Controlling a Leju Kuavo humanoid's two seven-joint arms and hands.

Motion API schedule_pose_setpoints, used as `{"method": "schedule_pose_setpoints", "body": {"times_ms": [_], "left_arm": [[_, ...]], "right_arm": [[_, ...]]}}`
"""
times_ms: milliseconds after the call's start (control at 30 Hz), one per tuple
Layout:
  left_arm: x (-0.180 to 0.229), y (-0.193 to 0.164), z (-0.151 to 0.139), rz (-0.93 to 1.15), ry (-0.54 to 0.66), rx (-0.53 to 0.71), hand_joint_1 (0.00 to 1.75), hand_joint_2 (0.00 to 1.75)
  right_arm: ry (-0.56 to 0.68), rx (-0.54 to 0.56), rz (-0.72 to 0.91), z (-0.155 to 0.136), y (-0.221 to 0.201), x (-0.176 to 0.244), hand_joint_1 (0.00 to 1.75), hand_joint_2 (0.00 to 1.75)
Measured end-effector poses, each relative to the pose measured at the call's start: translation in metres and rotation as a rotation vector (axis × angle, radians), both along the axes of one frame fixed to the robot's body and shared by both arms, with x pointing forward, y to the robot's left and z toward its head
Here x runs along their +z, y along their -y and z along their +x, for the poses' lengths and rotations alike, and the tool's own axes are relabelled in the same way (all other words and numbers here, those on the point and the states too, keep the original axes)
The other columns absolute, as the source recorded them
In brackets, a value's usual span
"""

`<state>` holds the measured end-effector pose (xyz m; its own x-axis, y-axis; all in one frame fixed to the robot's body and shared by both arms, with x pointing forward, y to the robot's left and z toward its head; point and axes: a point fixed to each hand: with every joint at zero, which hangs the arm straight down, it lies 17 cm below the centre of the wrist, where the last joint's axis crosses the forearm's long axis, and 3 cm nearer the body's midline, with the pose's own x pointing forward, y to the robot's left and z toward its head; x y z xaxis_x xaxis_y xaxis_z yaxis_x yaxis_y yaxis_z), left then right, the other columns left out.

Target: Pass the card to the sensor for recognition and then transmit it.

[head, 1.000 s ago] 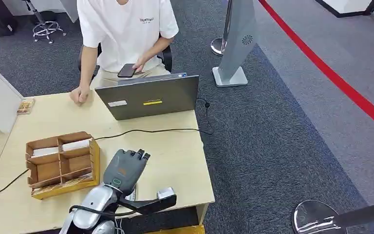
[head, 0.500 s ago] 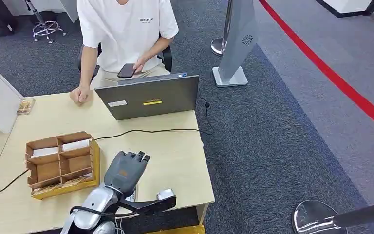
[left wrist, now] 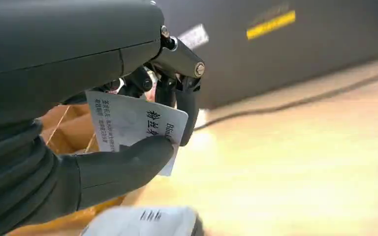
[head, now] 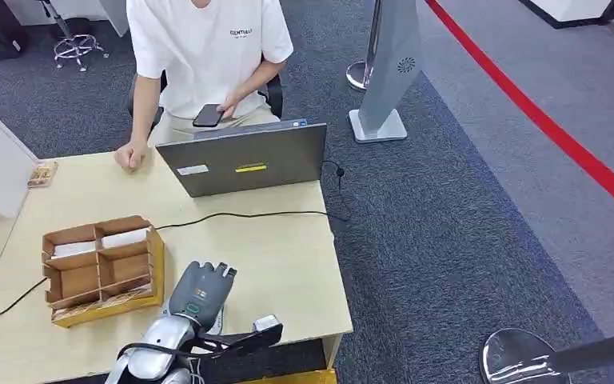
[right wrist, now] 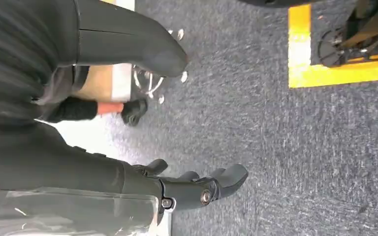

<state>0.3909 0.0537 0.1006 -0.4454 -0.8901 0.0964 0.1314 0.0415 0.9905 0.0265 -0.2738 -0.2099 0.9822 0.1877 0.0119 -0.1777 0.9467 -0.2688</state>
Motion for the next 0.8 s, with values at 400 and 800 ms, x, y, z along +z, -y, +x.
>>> {"method": "schedule_pose_setpoints", "body": {"times_ms": [400, 800], "left_arm": [[-0.062, -0.028, 0.003, 0.162, -0.104, 0.070, 1.75, 1.75], [-0.067, -0.044, 0.008, 0.207, -0.119, 0.136, 1.75, 1.75]], "right_arm": [[0.012, 0.017, 0.005, 0.007, 0.004, -0.001, 0.00, 1.75], [0.009, 0.007, 0.001, 0.006, 0.007, -0.001, 0.00, 1.75]]}}
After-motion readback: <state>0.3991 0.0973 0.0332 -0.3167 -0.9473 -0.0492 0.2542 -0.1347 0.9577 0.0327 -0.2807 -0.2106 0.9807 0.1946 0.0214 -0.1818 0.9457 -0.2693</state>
